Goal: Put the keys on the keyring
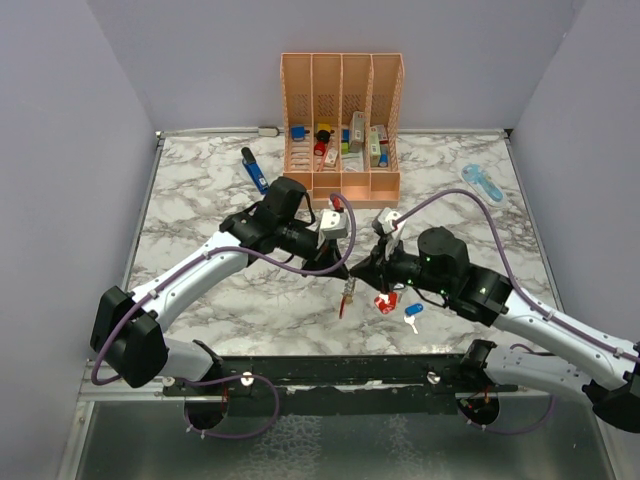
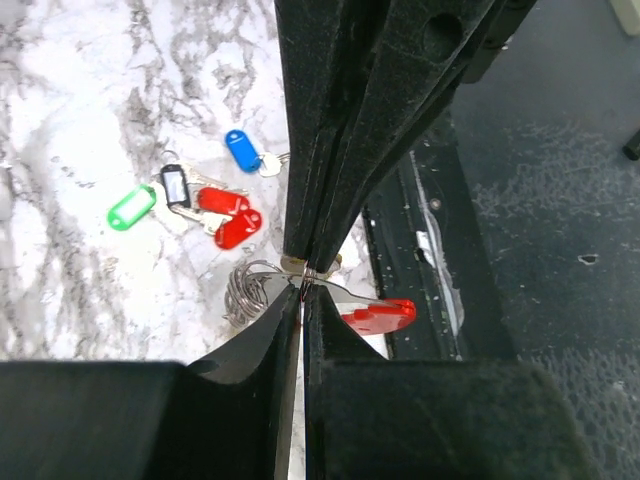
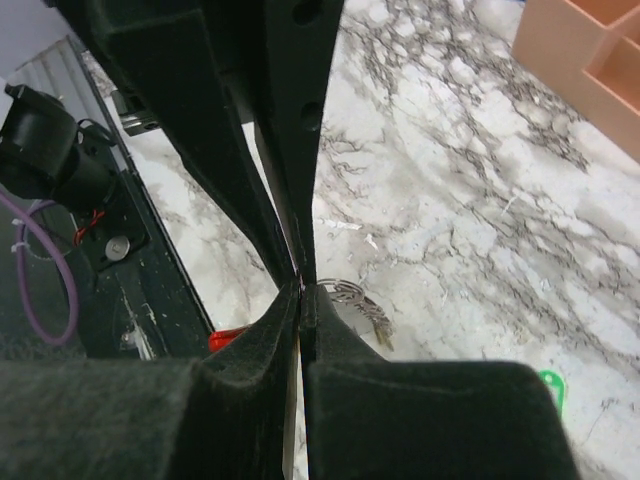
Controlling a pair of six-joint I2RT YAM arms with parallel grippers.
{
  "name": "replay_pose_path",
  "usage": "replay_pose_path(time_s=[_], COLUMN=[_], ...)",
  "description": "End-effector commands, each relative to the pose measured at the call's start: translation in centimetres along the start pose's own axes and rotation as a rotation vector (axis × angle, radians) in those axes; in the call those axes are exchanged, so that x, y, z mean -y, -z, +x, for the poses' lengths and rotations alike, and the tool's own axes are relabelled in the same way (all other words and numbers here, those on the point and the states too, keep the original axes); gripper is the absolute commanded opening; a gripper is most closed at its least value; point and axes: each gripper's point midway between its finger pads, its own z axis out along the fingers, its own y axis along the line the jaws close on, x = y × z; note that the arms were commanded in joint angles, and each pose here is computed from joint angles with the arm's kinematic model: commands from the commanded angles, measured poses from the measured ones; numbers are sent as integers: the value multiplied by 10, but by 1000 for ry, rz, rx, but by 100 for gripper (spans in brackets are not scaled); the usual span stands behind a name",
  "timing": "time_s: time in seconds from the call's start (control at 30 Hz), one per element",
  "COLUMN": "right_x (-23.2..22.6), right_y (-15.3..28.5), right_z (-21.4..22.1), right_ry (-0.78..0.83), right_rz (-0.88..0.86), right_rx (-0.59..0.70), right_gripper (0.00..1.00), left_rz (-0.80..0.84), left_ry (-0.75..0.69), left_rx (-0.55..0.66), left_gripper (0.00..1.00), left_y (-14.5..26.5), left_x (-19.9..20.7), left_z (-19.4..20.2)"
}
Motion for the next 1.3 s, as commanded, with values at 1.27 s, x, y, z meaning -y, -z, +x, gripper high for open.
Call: replay_pose_path(time_s=[1.27], right_x=[90], right_y=[-7], right_z=[-33], right_ry=[-1456], right_rz=[1085], right_rx=[183], right_gripper=[1], left_rz=[-279], left_ry=[22], left_rx=[59], left_gripper=[24], left_y=[34], left_x=[-46], left_z=[-45])
